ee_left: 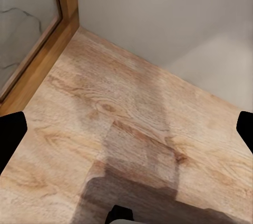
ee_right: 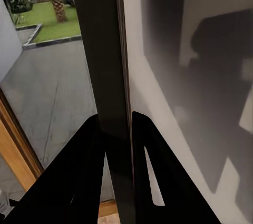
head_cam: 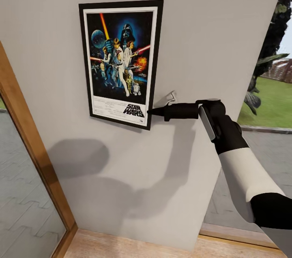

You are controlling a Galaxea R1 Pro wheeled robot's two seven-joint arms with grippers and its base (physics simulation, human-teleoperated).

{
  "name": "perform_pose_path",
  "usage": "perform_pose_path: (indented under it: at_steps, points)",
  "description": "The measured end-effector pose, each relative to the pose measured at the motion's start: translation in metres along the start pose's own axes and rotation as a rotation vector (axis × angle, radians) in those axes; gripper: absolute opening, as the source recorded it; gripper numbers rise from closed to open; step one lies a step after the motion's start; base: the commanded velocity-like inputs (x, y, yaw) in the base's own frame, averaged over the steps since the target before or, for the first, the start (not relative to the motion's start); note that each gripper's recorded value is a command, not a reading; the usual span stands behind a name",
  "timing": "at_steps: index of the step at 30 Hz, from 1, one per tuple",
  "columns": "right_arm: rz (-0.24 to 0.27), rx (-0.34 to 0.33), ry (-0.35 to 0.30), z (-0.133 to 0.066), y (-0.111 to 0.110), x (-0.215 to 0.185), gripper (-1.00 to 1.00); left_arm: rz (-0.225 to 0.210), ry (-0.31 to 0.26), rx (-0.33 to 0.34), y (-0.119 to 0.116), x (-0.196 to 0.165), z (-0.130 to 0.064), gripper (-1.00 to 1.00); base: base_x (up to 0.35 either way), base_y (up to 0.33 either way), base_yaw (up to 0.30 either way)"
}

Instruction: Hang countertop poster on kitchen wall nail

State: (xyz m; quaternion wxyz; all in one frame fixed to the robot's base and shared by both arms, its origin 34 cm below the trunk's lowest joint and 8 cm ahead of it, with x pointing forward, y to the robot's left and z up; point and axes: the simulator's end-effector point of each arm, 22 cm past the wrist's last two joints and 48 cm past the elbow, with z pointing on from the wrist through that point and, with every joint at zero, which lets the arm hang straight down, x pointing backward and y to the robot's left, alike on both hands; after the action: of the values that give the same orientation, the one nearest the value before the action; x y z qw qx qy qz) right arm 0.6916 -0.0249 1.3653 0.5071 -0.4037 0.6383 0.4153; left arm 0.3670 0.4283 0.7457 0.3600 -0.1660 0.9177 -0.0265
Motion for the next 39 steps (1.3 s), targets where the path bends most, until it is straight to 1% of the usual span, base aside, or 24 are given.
perform_pose_path:
  at_steps: [39]
  points:
    - [0.001,-0.002,0.001,0.0006,0.0004,0.0004,-1.0,0.0,0.0,0.0,0.0001,0.0,0.0,1.0,0.0,0.0,0.0]
